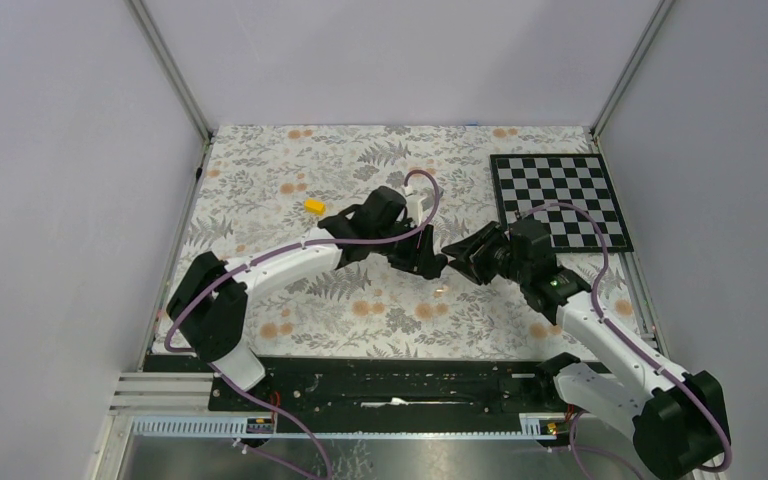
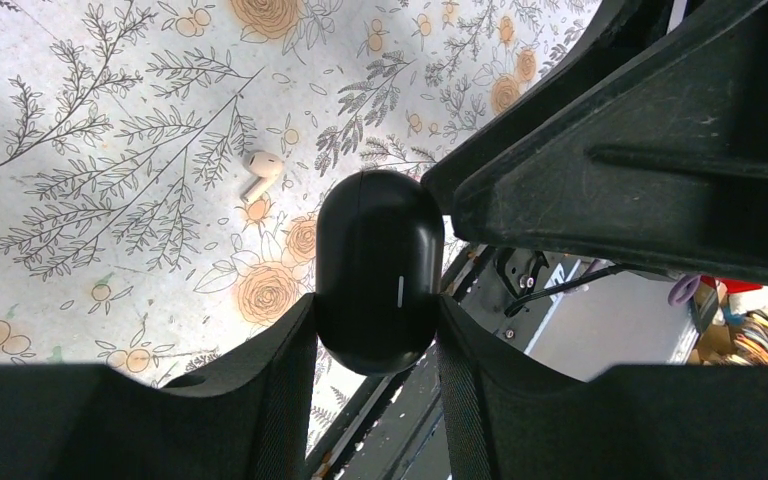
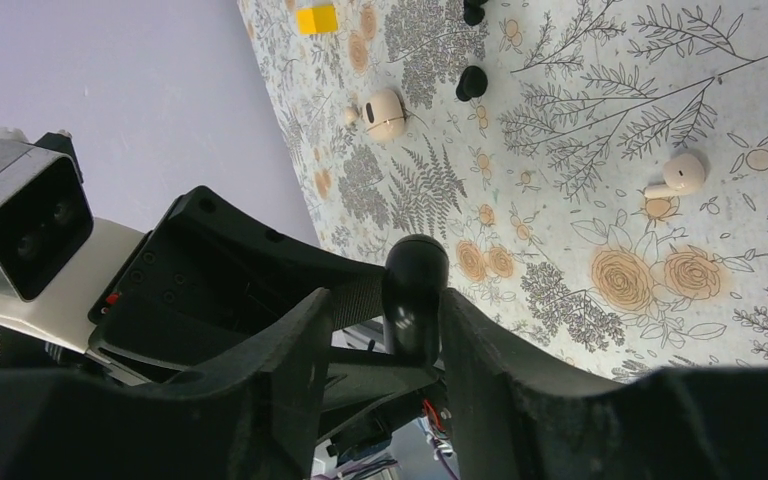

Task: Insert the wireless bluetooth earbuds into the charging case
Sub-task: Open the charging case.

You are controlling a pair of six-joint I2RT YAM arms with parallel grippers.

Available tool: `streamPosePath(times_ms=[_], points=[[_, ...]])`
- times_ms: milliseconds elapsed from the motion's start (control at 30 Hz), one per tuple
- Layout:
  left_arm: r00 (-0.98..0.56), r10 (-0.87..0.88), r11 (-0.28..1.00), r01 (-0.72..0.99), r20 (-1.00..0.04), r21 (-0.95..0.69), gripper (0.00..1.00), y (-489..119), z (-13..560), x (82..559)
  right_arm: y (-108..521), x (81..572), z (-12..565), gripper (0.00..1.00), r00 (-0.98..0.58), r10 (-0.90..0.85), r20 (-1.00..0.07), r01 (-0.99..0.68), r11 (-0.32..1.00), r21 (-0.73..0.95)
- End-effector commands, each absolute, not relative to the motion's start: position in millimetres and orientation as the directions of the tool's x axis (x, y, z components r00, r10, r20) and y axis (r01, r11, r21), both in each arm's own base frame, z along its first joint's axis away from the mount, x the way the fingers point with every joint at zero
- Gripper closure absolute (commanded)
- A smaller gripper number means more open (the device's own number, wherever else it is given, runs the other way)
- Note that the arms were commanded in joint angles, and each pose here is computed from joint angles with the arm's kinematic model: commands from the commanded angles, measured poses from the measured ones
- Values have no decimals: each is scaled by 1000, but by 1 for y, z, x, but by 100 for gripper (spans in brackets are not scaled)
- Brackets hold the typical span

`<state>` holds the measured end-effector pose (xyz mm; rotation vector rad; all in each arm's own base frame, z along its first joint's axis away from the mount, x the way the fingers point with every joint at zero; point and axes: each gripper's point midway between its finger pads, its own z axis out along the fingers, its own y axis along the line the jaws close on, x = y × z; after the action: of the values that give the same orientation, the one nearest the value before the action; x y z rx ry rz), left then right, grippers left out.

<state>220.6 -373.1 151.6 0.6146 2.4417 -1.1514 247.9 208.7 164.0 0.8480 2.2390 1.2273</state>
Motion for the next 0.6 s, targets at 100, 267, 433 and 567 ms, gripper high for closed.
streamPosePath(times_ms=[100, 267, 433, 567], points=[[-784, 214, 556, 588, -583, -587, 66, -384, 175, 231, 214, 248, 166, 41, -721, 688, -88, 282, 407, 869], [-777, 217, 551, 598, -591, -582, 66, -386, 179, 230, 219, 248, 157, 39, -741, 667, -80, 287, 423, 859], [-771, 223, 555, 604, -597, -572, 65, -387, 181, 230, 228, 250, 154, 46, -762, 643, -71, 275, 421, 864], [-771, 232, 560, 604, -593, -567, 64, -388, 179, 230, 228, 250, 154, 62, -758, 647, -76, 271, 419, 867]])
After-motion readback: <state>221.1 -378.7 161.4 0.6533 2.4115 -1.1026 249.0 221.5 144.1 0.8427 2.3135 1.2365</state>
